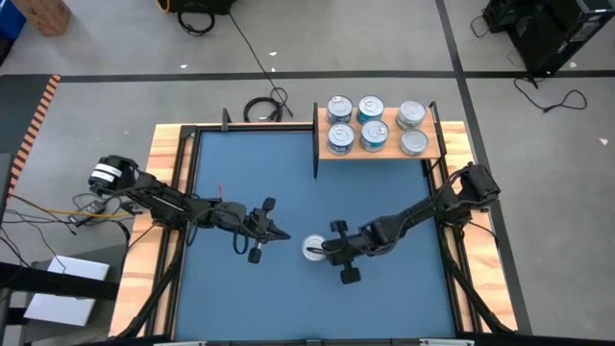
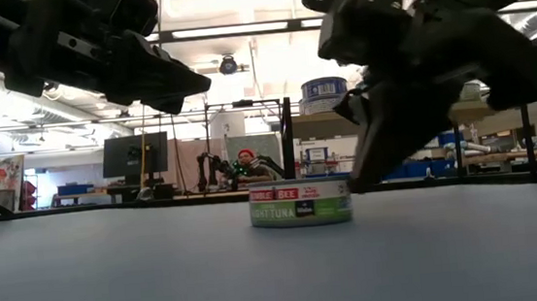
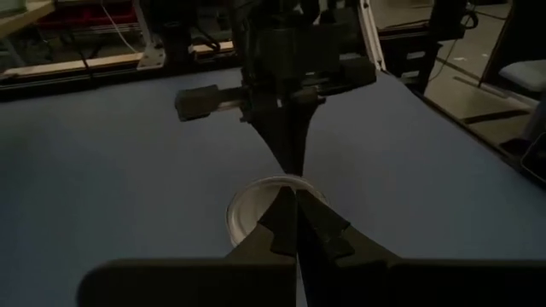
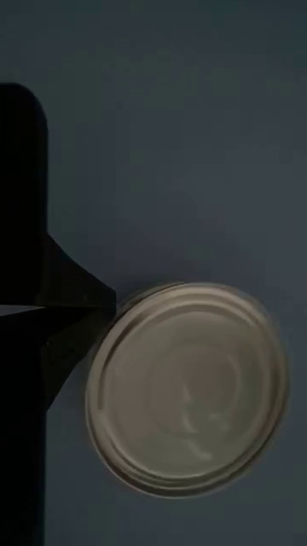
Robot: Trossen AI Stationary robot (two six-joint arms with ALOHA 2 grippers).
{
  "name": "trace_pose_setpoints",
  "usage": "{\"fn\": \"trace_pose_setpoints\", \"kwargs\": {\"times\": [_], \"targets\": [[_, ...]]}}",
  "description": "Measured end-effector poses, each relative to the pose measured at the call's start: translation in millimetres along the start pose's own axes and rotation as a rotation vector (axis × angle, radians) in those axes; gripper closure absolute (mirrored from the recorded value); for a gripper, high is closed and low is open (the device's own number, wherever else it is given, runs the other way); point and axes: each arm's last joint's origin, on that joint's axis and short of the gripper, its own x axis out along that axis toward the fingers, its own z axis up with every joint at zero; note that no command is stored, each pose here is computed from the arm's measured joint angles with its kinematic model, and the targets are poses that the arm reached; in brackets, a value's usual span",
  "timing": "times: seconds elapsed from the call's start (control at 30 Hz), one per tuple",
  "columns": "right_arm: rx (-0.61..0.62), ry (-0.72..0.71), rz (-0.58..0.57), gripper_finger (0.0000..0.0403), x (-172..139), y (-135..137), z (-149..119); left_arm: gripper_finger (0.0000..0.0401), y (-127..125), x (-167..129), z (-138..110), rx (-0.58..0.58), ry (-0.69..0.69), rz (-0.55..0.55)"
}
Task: Stack canned seafood by type on shelf
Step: Stack the green tuna can on top of the green tuna can on the shelf
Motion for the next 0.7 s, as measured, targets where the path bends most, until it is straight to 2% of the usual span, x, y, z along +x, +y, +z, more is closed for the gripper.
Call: {"fn": "trace_pose_setpoints", "kwargs": {"times": [0.2,0.3,0.43,0.6,0.7], "targets": [[0.004,-0.059,-0.022,0.0395,-13,-2,8,0.0400,3,0,0,-0.050,-0.004,0.082],[0.003,-0.086,-0.016,0.0394,-23,-1,12,0.0400,3,1,3,-0.052,-0.004,0.085],[-0.005,-0.109,-0.005,0.0391,-39,4,15,0.0400,1,8,18,-0.063,-0.008,0.076],[0.010,-0.080,-0.045,0.0390,-54,10,10,0.0400,-3,19,38,-0.055,0.089,0.057],[-0.011,-0.014,-0.059,0.0392,-57,14,3,0.0400,-7,26,40,-0.036,0.140,0.042]]}}
